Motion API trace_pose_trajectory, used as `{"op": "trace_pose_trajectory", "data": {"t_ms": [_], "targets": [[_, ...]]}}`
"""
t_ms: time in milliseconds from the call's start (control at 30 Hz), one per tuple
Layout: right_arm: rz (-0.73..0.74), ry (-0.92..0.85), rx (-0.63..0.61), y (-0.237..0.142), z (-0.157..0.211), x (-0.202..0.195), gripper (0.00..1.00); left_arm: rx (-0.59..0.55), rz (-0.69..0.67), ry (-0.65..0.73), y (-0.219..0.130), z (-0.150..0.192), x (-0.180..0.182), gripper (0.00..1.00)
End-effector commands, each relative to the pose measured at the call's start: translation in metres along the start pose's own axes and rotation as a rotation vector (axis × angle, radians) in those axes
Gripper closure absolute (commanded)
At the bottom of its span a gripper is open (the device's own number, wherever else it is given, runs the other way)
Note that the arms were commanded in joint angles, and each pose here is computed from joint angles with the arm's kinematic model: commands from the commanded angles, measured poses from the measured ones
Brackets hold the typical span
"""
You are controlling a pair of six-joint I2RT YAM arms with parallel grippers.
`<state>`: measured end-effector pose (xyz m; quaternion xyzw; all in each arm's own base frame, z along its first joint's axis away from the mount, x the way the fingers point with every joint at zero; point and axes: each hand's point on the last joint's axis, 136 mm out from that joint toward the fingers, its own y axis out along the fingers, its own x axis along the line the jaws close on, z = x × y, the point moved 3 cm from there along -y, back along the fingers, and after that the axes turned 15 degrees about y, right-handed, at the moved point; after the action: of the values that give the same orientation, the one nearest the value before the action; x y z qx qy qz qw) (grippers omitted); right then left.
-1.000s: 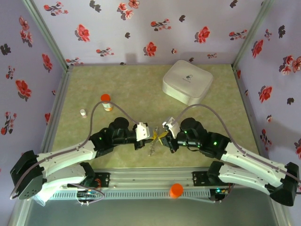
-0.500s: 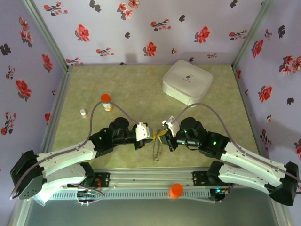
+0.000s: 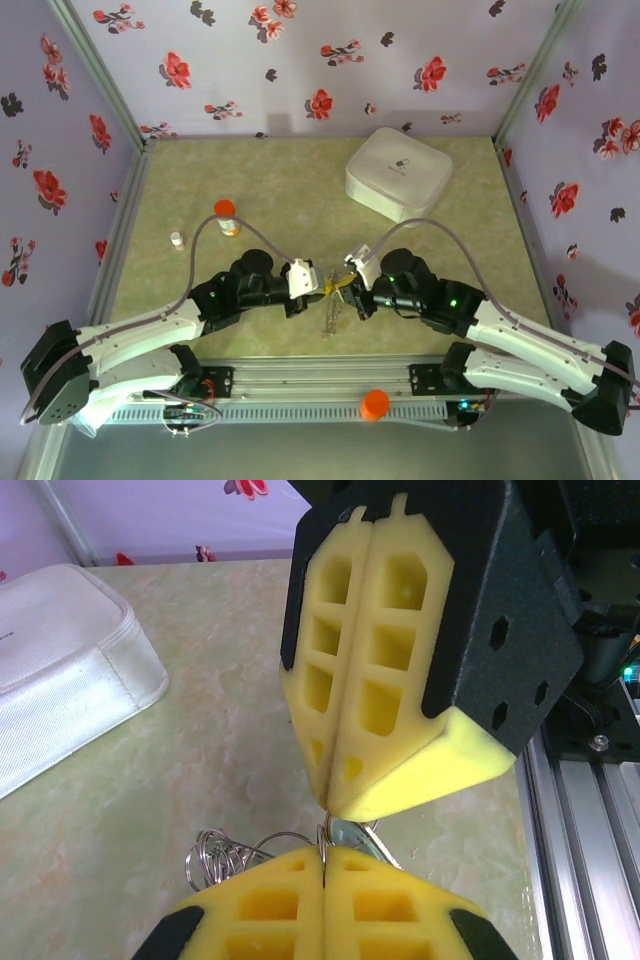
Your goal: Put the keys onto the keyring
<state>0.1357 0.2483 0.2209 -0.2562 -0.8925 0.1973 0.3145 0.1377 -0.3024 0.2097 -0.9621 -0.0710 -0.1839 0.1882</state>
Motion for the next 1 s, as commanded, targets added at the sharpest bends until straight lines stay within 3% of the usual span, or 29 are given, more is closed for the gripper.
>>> {"op": "trace_pose_trajectory", "data": {"t_ms": [0, 433, 633, 967], "targets": [[0.077, 0.004, -0.057, -0.001, -0.012, -0.010, 1.00, -0.062, 0.000, 0.014, -0.006, -0.013, -0.001, 1.00], [0.037, 0.052, -0.044, 0.010, -0.014, -0.005, 1.00, -0.059, -0.006, -0.009, -0.004, -0.014, 0.001, 1.00], [0.119, 0.074, -0.076, 0.005, -0.019, -0.018, 1.00, -0.055, -0.006, -0.011, -0.006, -0.013, 0.000, 1.00], [0.123, 0.097, -0.036, 0.012, -0.010, -0.023, 1.00, -0.068, -0.032, -0.007, -0.008, -0.016, 0.004, 1.00]]}}
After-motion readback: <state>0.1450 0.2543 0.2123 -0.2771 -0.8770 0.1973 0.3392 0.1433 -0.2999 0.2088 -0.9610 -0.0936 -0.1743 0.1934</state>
